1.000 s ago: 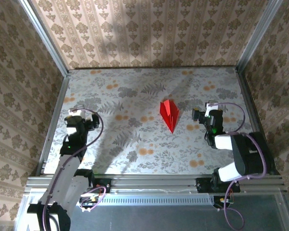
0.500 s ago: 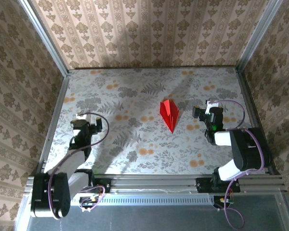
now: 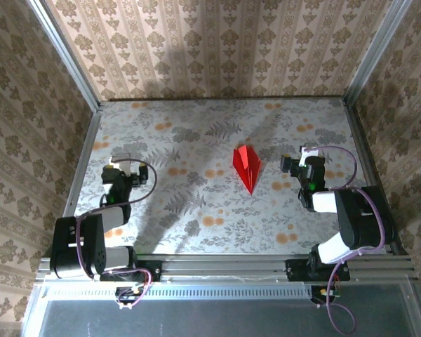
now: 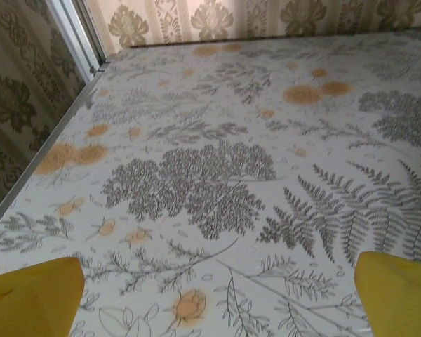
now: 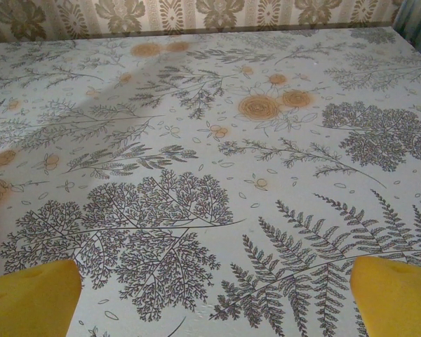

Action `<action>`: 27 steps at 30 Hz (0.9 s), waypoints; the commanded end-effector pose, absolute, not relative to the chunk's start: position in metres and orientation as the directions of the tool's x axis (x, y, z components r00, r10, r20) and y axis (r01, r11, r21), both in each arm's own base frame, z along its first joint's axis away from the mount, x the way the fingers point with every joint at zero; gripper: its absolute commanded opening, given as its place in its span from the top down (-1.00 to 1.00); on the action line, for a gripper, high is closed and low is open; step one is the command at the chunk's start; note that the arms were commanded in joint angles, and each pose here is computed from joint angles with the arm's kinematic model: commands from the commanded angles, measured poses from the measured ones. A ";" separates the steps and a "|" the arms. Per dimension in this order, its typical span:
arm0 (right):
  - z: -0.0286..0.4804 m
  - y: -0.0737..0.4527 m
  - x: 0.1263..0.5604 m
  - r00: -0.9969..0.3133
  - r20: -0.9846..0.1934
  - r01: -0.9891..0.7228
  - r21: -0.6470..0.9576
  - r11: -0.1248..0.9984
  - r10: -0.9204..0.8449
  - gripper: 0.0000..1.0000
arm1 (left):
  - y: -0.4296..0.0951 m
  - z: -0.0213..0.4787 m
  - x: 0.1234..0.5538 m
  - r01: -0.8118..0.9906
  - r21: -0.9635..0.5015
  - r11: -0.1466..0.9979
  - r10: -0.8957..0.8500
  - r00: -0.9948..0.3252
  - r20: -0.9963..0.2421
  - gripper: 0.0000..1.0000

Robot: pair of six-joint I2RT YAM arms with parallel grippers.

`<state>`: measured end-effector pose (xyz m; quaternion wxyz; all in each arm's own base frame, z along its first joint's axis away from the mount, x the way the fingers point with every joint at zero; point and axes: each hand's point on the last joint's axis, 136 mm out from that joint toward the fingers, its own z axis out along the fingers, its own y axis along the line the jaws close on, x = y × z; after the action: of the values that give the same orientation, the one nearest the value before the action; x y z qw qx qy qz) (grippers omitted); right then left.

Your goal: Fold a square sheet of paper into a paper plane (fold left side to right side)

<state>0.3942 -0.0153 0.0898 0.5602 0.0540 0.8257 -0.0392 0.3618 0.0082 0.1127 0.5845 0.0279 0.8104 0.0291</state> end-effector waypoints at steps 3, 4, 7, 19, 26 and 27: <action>0.099 -0.017 0.398 -0.335 -0.941 0.139 0.001 0.990 0.048 -1.00 | 0.003 0.129 0.369 0.049 0.065 0.997 0.076 -0.259 -0.963 -1.00; 0.098 -0.017 0.398 -0.337 -0.940 0.140 0.001 0.990 0.048 -1.00 | 0.004 0.129 0.369 0.050 0.066 0.997 0.076 -0.259 -0.963 -1.00; 0.098 -0.017 0.398 -0.337 -0.940 0.140 0.000 0.990 0.048 -1.00 | 0.003 0.129 0.369 0.055 0.063 0.997 0.075 -0.263 -0.962 -1.00; 0.099 -0.017 0.398 -0.336 -0.941 0.140 0.000 0.990 0.048 -1.00 | -0.004 0.107 0.385 0.094 0.040 0.995 0.058 -0.200 -0.978 -1.00; 0.099 -0.016 0.398 -0.336 -0.941 0.139 0.000 0.990 0.047 -1.00 | 0.002 0.097 0.399 0.028 0.066 0.997 0.072 -0.316 -0.946 -1.00; 0.099 -0.016 0.398 -0.336 -0.941 0.139 0.000 0.990 0.047 -1.00 | 0.002 0.098 0.399 0.027 0.064 0.998 0.070 -0.313 -0.947 -1.00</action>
<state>0.3942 -0.0155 0.0898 0.5602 0.0542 0.8257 -0.0393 0.3945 0.0010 0.0917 0.5838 0.0376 0.8110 0.0071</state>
